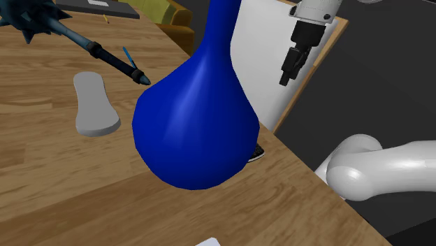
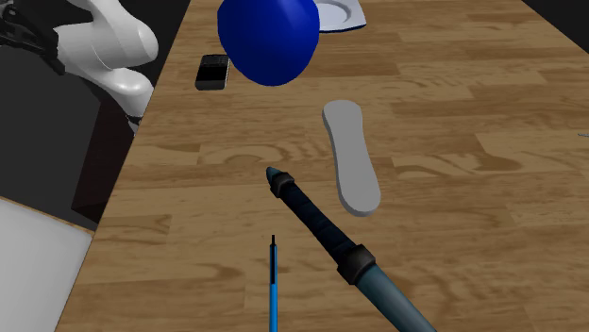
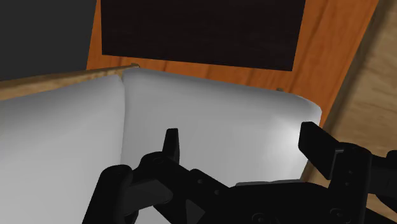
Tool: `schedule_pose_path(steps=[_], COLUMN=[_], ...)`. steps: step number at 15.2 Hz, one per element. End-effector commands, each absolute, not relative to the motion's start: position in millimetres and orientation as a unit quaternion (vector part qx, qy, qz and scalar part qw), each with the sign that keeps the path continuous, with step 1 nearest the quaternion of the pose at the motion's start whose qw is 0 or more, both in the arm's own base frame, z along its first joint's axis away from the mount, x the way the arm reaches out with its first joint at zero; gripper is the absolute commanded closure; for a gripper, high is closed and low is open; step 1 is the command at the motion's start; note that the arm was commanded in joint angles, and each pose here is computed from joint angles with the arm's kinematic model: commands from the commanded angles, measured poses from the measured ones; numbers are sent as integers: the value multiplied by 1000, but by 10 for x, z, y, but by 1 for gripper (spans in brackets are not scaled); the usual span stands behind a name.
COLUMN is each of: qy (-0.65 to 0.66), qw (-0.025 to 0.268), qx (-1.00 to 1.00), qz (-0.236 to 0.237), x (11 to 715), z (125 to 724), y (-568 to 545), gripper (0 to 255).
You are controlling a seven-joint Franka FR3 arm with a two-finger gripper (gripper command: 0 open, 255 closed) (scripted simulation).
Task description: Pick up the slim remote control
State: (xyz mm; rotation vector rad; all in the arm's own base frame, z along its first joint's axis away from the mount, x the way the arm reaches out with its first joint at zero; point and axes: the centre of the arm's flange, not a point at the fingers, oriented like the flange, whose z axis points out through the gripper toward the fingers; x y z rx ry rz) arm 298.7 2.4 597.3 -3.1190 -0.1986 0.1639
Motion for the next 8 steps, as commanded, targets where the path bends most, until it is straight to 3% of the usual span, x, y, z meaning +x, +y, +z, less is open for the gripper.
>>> schedule_pose_path(steps=[1,8], qy=[-63,-43], qw=[6,7], qx=[-997,-998], qz=[52,44], x=[2987,3253], z=[5973,5924], y=[24,892], gripper=[0,0])
